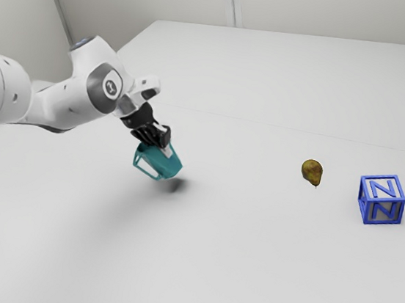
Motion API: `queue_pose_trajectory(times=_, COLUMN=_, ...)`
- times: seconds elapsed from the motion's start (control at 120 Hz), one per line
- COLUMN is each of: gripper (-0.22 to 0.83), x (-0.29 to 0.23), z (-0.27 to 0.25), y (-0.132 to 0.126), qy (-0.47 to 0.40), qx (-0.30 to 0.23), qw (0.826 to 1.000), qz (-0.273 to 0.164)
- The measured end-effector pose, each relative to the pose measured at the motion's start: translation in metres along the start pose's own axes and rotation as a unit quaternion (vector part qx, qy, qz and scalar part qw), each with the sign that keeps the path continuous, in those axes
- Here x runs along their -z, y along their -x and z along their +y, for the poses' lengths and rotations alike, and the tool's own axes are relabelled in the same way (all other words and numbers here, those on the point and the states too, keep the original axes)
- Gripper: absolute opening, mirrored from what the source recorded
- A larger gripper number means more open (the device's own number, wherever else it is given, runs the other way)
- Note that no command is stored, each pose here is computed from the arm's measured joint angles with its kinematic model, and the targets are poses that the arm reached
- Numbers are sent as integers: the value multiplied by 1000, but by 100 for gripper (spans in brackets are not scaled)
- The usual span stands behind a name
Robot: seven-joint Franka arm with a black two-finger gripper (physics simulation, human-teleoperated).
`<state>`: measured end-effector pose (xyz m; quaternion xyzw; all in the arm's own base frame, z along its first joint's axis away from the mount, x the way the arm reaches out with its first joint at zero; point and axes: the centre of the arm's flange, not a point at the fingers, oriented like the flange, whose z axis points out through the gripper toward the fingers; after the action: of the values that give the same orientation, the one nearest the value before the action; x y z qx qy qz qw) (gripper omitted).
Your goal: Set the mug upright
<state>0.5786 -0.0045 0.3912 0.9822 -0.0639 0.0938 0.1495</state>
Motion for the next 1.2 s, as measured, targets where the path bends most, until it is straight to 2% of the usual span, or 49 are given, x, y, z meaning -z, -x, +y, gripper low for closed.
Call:
queue_pose_trajectory(times=0.2, gripper=-16, x=-9, z=0, y=13, qy=-60, qx=10, qw=998, qz=-26)
queue_pose_trajectory(times=0.5, gripper=-16, x=-24, z=0, y=26, qy=-89, qx=66, qw=993, qz=-48)
queue_pose_trajectory(times=1.2, gripper=-16, x=-27, z=-2, y=38, qy=-190, qx=95, qw=971, qz=-108)
